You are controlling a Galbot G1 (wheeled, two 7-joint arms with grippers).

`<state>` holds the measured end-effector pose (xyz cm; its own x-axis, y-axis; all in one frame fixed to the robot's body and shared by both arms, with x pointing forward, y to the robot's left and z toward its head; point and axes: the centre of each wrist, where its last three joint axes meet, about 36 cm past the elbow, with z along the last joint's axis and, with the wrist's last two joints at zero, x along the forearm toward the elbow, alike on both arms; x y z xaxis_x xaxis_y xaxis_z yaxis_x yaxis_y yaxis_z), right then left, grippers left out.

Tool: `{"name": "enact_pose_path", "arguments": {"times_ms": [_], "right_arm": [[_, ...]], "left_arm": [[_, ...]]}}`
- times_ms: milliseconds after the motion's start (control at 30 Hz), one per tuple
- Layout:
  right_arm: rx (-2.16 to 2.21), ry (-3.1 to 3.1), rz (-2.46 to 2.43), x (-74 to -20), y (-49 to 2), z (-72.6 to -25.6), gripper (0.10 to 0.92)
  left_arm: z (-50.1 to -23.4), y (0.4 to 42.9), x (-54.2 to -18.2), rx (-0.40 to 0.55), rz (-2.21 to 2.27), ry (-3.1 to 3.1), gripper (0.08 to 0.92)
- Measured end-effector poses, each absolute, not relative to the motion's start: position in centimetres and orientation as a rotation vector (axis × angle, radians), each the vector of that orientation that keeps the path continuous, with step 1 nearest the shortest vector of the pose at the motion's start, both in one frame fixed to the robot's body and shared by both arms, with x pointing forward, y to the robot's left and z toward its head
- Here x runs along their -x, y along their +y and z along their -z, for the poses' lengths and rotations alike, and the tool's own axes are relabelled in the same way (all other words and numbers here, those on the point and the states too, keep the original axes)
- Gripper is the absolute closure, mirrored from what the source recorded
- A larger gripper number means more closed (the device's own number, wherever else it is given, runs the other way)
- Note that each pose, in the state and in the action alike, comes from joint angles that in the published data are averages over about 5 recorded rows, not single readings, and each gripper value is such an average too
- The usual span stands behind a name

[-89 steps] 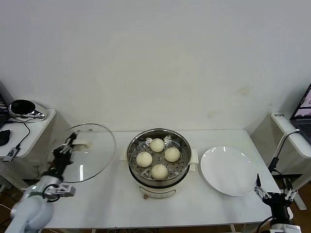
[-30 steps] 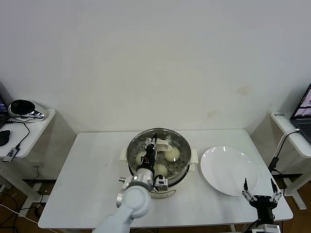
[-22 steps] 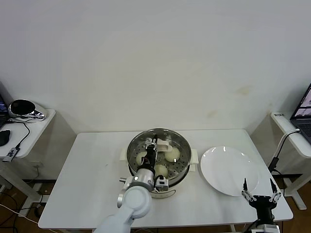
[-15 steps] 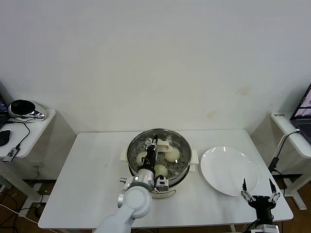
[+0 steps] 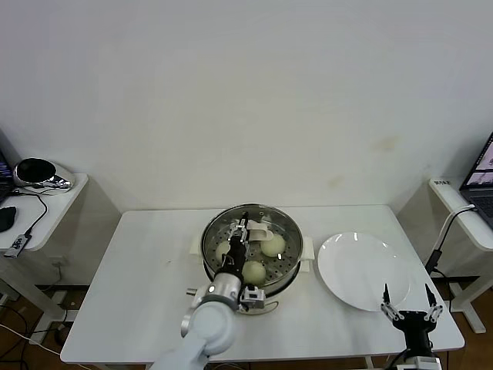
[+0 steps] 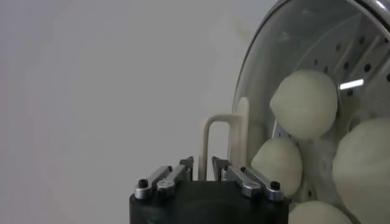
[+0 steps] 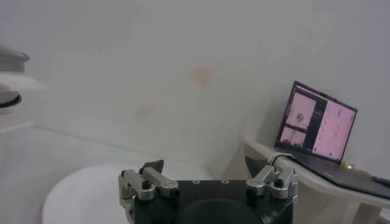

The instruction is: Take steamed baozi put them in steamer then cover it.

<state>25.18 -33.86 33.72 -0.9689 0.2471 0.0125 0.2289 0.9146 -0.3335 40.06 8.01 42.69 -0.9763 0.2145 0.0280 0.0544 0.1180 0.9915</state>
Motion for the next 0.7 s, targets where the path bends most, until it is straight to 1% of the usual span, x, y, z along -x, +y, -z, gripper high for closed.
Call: {"name": "enact_pose_path", "arguments": {"times_ms": [233,400,467,533,700], "right_arm": [[0.359,-3.017,-0.521,-25.0,-34.0,-33.5,0.2],[0.325,-3.027,-0.516,-25.1,-33.6,-33.5,0.2],[0.305,-3.032,-0.512,-25.0,-33.4,-33.5,0.2],[0.278,-3.039,-0.505,-25.0,-33.1,-33.4,0.2],[0.189,-3.051,-0.464,-24.8,-32.2,-33.3,0.2]], "left_arm": [[-44.0,10.7,-36.3,-0.267,-1.81,2.345,0.36],[-43.4,14.3,-33.0,-0.312,-1.567,2.503,0.221],[-42.7,16.3,-31.9,-0.322,-1.434,2.593,0.191],[-41.8,18.4,-30.7,-0.314,-1.291,2.693,0.181],[-39.9,22.6,-27.4,-0.24,-0.924,2.94,0.177]]}}
